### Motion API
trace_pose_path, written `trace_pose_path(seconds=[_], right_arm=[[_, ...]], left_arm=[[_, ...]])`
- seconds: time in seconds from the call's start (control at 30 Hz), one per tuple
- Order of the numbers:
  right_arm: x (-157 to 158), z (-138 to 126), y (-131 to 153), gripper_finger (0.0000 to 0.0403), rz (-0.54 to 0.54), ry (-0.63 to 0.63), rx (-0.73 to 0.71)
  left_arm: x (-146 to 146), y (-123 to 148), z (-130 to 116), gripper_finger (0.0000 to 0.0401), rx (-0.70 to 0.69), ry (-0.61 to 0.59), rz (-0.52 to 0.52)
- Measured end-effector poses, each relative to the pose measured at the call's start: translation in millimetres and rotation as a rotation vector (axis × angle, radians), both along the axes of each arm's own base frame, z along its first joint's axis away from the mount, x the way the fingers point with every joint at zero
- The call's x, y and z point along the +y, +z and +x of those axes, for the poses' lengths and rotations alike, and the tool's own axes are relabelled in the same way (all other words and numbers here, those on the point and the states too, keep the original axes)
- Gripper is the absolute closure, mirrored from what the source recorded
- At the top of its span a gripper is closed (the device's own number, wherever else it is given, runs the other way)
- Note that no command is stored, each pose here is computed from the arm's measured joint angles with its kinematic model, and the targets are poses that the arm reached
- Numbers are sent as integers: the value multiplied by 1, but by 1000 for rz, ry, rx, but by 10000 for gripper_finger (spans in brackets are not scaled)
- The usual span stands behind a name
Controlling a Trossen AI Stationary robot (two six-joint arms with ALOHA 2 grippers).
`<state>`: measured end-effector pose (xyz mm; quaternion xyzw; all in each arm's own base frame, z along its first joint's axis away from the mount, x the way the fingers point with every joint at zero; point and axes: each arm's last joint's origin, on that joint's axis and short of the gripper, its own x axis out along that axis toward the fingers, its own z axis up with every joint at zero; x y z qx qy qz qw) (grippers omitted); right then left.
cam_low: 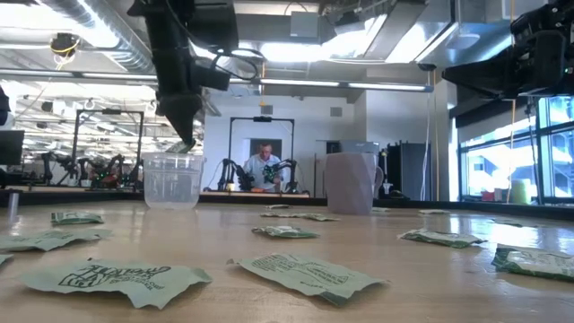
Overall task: Pick and place Stevia / Truvia into bins
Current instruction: Put the green stevia packet into the transparent container
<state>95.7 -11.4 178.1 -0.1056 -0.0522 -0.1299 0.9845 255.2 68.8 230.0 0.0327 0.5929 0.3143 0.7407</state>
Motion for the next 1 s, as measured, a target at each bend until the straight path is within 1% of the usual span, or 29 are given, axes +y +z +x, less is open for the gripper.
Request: trace_pose_path(seconds=[0.2, 0.43, 0.63, 0.77, 0.9, 1.0], right_arm=[[0, 0, 0, 328, 0, 0, 0], [0, 0, 0, 328, 0, 0, 0], [0, 0, 0, 328, 0, 0, 0], [0, 0, 0, 328, 0, 0, 0], [0, 0, 0, 328, 0, 0, 0], [0, 0, 0, 328, 0, 0, 0]], left_arm=[[5, -6, 1, 393, 2, 9, -77], [16, -23, 5, 393, 63, 45, -111], [25, -31, 6, 393, 90, 73, -136], [25, -35, 7, 393, 90, 70, -184], [26, -36, 7, 392, 92, 74, -183], [26, -36, 7, 392, 95, 84, -160]])
